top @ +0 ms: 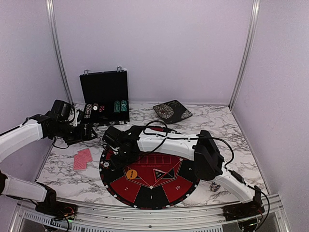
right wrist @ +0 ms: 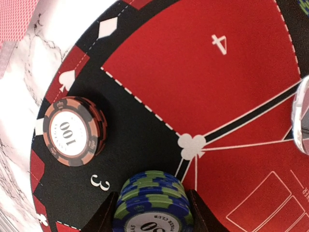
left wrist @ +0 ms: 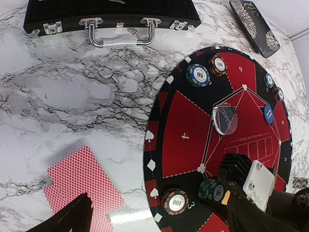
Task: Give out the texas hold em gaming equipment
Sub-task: Place the poker chips pile in the big blind area, then pick up the pile of poker chips from the pile of poker chips.
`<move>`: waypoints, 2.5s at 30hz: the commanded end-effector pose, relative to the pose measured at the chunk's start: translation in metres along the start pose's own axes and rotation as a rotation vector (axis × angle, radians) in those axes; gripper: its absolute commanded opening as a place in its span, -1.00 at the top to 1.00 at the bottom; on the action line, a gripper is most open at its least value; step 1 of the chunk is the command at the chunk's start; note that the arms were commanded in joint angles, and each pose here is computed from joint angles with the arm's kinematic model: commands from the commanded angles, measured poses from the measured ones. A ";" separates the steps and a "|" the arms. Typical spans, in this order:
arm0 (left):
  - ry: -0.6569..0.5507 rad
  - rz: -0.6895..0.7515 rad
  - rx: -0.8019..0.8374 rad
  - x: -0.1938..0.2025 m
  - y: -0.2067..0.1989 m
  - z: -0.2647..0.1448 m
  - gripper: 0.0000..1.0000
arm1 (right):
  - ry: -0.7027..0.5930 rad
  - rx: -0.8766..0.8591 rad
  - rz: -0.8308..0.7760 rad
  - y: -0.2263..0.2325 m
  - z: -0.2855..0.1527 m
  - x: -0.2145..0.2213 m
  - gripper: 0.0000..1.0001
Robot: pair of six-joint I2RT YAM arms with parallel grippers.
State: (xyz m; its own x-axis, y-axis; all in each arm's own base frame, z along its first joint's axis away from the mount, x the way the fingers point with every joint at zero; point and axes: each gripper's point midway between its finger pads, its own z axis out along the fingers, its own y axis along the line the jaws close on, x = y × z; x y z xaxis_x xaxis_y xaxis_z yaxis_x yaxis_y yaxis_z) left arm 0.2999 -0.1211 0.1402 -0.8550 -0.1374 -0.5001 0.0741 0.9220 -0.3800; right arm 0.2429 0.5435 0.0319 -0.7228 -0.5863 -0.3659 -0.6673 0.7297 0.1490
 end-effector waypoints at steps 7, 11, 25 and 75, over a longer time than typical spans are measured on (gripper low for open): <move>0.019 0.001 0.008 0.003 0.002 0.006 -0.98 | -0.034 -0.035 -0.037 0.014 -0.001 -0.009 0.30; 0.022 -0.001 0.004 0.004 0.003 0.008 -0.98 | -0.040 -0.036 -0.041 0.015 -0.003 -0.011 0.18; 0.042 0.003 0.021 0.007 0.000 0.011 -0.98 | -0.098 -0.063 -0.054 0.021 -0.026 -0.024 -0.31; 0.231 0.388 -0.060 0.013 -0.131 0.078 -0.98 | -0.203 0.200 0.316 -0.198 -0.187 0.115 -0.54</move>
State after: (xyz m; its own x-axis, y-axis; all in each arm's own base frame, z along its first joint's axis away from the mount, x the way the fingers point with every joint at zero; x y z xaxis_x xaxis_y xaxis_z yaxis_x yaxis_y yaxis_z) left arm 0.3182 -0.2724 0.1221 -0.8698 0.2584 -0.4205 0.3614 0.9136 -0.1862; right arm 0.2669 0.2792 0.1237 -0.8043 -0.3008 -0.5125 -0.3982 0.9130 0.0891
